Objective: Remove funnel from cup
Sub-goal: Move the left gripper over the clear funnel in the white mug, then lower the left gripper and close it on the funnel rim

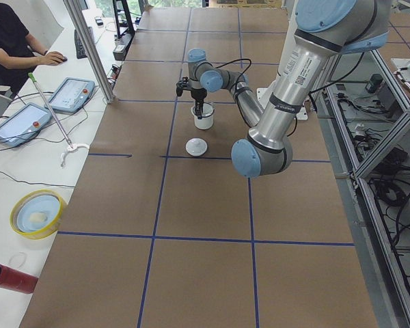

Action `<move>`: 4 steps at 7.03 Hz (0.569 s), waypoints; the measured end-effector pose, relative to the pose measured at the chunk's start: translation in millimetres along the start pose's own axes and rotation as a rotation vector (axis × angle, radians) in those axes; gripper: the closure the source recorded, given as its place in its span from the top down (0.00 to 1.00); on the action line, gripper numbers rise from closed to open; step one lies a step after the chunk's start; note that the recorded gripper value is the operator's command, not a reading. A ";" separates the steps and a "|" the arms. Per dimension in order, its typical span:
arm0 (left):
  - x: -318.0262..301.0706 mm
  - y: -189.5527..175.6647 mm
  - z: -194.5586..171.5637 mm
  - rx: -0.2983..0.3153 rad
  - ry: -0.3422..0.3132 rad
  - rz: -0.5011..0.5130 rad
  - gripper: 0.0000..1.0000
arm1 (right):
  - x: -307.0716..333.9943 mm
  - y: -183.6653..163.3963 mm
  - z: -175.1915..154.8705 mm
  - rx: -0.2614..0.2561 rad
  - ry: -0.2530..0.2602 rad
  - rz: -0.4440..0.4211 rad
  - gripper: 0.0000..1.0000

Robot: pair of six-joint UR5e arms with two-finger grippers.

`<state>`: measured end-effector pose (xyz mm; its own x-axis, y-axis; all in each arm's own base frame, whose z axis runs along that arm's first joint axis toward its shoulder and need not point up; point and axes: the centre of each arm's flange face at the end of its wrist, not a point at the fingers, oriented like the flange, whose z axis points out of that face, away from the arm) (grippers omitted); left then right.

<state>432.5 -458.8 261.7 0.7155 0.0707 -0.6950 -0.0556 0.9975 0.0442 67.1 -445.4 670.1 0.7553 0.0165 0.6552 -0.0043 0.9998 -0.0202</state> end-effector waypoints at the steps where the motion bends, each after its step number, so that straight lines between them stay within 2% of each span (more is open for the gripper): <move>1: 0.2 -0.7 1.5 0.001 0.003 0.002 0.26 | 0.2 0.1 0.2 0.000 0.000 0.000 1.00; 4: 1.1 -0.9 1.2 0.002 0.008 0.006 0.20 | 0.2 0.1 0.2 0.000 0.000 0.000 1.00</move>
<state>434.1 -459.6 261.7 0.7096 0.0768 -0.7004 -0.0589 0.9970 0.0497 67.2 -445.4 670.4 0.7553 0.0170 0.6552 -0.0043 0.9998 -0.0209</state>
